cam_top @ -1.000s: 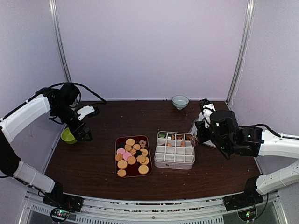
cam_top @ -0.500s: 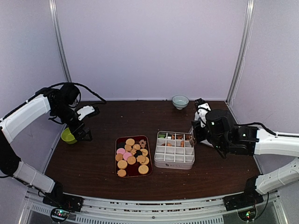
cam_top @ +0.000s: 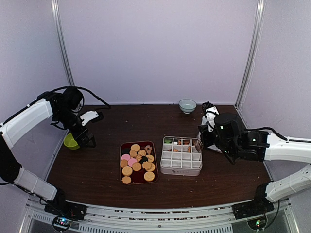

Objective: Pack the cookies
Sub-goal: Place the fake cookies in the empty pocket of the box, then pick up the fake cookies from the plate.

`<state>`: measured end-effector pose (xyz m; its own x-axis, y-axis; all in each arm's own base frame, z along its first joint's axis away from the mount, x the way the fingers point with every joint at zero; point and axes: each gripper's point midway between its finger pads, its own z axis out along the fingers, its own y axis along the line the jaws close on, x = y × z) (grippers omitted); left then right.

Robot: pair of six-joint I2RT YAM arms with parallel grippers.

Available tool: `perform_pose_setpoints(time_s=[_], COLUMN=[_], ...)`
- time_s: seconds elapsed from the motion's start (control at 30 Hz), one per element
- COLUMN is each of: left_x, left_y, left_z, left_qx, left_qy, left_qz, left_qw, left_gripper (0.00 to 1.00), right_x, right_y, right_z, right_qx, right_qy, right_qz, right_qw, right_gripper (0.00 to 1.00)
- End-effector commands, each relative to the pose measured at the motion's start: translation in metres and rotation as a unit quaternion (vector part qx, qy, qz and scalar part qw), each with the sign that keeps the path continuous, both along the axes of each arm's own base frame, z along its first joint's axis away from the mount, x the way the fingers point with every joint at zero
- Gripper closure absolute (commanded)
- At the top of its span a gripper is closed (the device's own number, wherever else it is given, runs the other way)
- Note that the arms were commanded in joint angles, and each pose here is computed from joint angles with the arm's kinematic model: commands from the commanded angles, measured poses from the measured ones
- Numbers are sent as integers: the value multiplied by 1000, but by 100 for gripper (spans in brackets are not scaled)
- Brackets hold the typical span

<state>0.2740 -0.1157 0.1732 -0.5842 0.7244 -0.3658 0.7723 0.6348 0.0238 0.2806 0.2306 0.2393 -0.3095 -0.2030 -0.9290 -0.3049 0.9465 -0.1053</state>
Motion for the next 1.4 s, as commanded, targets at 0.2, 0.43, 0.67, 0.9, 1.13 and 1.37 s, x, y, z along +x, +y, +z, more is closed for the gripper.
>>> perform_pose_setpoints(time_s=[0.2,0.43,0.67,0.9,1.13,1.37], left_x=[3,5,3,4,4,4], left_y=[-3,-4,-4,-5,-5,-4], left_z=[7,8,7,10,10,11], left_qx=[-15,-15,-17,-21,-20,-17], left_qy=[-9,-9,-6,-8,-8,-11], left_qz=[0,0,0,-1,-1,0], left_qw=[1000,1000,1000,1000,1000,1000], left_gripper=[2,2,2,2,2,2], right_x=[0,1,2,2,-4,-28], right_y=[4,3,3,4,3,48], right_z=[34,30,26,31,61,85], right_qx=[40,30,17,24,56,70], right_qy=[-22,-20,-19,-22,-42,-47], right_qz=[11,8,7,7,20,80], right_qw=[999,999,1000,999,997,993], right_gripper=[76,74,69,67,76,76])
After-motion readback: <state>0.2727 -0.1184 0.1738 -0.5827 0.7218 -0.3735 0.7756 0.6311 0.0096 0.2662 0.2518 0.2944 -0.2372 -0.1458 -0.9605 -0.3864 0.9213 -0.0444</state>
